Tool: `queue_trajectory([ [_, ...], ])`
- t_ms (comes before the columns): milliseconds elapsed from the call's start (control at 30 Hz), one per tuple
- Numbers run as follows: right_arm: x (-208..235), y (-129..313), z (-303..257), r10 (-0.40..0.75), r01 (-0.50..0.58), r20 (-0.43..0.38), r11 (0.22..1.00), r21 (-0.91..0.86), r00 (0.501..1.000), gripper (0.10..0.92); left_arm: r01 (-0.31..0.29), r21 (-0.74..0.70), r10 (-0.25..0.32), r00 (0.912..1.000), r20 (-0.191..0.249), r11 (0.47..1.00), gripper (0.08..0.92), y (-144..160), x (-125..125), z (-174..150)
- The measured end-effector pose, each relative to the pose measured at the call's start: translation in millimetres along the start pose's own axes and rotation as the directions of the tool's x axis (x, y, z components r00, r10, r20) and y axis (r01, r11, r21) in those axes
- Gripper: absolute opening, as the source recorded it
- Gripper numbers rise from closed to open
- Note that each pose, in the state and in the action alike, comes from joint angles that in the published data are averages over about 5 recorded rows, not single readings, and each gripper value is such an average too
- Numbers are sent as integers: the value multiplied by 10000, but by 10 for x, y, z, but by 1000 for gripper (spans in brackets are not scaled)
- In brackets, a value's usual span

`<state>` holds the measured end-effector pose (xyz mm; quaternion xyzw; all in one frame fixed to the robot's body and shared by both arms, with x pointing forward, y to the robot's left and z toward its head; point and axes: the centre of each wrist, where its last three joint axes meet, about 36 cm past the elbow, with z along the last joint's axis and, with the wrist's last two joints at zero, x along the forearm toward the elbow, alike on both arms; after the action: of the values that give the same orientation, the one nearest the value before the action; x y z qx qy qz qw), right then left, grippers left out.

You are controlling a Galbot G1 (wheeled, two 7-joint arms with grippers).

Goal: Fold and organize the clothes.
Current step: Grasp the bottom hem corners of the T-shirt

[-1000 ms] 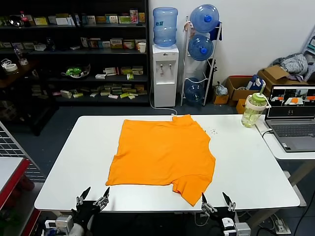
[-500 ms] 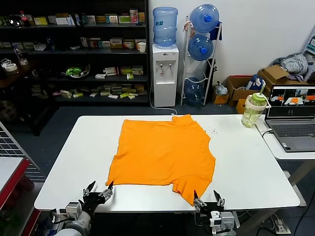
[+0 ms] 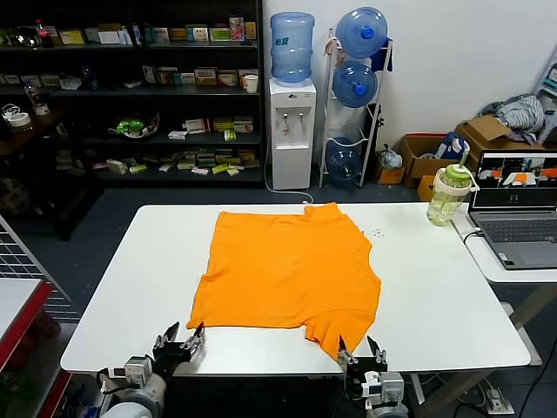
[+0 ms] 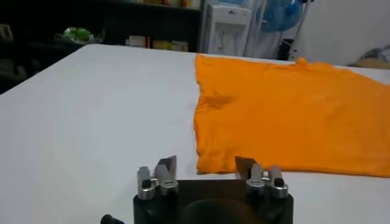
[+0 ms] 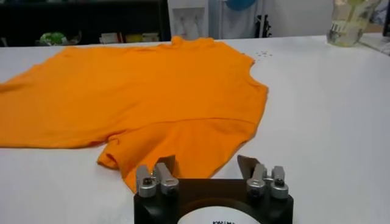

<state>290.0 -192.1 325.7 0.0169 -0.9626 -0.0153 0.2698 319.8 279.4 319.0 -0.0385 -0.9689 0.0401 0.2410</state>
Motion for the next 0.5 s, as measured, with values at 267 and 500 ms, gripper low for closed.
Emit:
queue_trajectory([
  [267,1,3,21,-15,15,-45,10000,-49,10000,285,-58,11,58,10000,-52,10000,344,-26,-27,19],
  [500,25,-5,28,-52,52,-26,9999,-131,10000,126,-124,52,124,9999,-11,9999,146,-58,-34,15],
])
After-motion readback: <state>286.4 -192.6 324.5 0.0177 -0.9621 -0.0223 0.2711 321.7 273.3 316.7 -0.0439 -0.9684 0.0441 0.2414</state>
